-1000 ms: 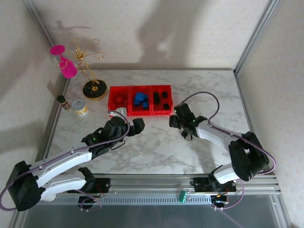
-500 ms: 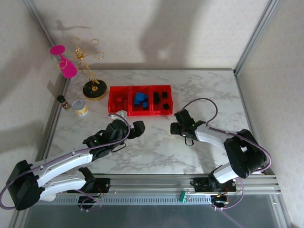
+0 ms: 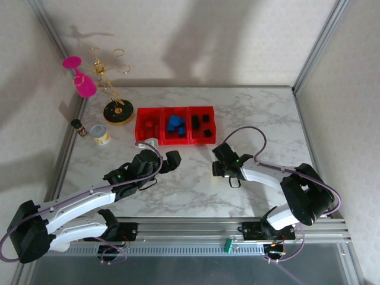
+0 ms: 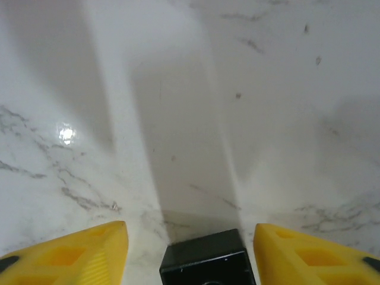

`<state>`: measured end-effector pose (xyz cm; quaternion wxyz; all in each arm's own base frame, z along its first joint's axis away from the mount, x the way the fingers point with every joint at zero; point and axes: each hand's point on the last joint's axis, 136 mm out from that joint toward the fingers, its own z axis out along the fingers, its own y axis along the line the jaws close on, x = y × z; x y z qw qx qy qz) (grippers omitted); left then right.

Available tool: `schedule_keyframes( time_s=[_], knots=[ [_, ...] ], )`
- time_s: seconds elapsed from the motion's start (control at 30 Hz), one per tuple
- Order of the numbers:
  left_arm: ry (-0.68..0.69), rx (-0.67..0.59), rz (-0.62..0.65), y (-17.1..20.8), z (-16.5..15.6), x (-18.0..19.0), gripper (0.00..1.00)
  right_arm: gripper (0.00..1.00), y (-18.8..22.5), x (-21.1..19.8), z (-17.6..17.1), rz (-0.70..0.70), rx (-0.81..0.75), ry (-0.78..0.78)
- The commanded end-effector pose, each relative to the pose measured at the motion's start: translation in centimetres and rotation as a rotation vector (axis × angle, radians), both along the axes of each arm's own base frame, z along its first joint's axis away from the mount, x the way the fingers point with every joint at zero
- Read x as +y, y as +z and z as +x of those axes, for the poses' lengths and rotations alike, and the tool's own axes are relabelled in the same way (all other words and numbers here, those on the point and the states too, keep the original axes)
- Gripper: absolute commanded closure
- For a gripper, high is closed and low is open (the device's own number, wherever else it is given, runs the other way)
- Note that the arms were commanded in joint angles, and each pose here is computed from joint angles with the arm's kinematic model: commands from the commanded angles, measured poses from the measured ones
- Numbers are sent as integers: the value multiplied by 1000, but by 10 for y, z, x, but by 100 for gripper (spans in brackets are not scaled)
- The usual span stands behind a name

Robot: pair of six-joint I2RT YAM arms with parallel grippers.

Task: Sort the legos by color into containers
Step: Pick up the lego from the center of the table, then place the lego in the container.

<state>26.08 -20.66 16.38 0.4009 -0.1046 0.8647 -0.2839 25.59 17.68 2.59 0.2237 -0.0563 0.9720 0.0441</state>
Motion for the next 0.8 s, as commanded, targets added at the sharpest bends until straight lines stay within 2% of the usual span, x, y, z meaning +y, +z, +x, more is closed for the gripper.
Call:
schedule_keyframes(
  time_s=[0.0, 0.37, 0.57, 0.77],
  knots=[
    [26, -16, 6, 4, -2, 7, 0, 47, -8, -8, -9, -58, 26, -25],
    [29, -26, 12, 7, 0, 7, 0, 68, 8, 1, 8, -54, -32, -13],
    [38, -64, 45, 19, 5, 10, 0, 70, 51, 28, 33, 51, -136, 10],
    [56, -97, 66, 29, 17, 15, 0, 71, 87, 52, 85, 93, -246, 8]
  ],
)
